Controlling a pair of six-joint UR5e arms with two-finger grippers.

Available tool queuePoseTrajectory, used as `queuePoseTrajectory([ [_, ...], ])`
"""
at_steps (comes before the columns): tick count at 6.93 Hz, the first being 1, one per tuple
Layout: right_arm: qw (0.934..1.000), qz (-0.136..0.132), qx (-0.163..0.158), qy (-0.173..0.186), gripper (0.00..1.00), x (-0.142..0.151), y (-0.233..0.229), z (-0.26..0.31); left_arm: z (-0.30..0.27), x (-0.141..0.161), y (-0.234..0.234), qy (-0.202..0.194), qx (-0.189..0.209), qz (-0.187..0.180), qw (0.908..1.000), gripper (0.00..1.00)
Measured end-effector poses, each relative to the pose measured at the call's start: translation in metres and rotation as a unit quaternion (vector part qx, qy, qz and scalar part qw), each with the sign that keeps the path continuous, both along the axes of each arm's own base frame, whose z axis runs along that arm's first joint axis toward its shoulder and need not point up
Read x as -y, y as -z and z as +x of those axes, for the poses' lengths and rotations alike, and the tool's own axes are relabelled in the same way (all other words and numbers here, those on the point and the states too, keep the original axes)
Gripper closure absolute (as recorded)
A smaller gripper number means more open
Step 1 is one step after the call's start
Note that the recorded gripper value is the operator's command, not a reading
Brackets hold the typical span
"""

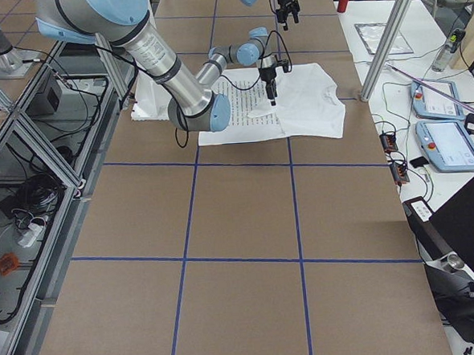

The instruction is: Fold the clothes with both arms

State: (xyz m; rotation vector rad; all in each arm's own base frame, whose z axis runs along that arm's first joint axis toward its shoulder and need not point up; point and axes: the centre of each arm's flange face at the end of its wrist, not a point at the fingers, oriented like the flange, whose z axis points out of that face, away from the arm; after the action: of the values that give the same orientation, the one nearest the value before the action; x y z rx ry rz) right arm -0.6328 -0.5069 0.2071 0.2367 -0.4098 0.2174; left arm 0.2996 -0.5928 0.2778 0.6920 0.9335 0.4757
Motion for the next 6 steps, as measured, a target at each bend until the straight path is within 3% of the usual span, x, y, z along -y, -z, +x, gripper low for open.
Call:
queuePoseTrajectory([
  [3,0.9953,-0.018,-0.087,0.039,0.00,-0.011,-0.025,0.002,0.000,0.000,0.000,0.000,-0.001,-0.001,1.0000,0.00],
  [4,0.9898,-0.017,-0.126,0.065,0.01,-0.009,-0.034,0.010,0.001,0.000,0.000,0.000,-0.001,-0.002,1.0000,0.00],
  [6,0.9761,-0.006,-0.186,0.112,0.02,0.028,-0.062,0.053,0.002,-0.001,0.000,-0.001,-0.001,-0.003,1.0000,0.00],
])
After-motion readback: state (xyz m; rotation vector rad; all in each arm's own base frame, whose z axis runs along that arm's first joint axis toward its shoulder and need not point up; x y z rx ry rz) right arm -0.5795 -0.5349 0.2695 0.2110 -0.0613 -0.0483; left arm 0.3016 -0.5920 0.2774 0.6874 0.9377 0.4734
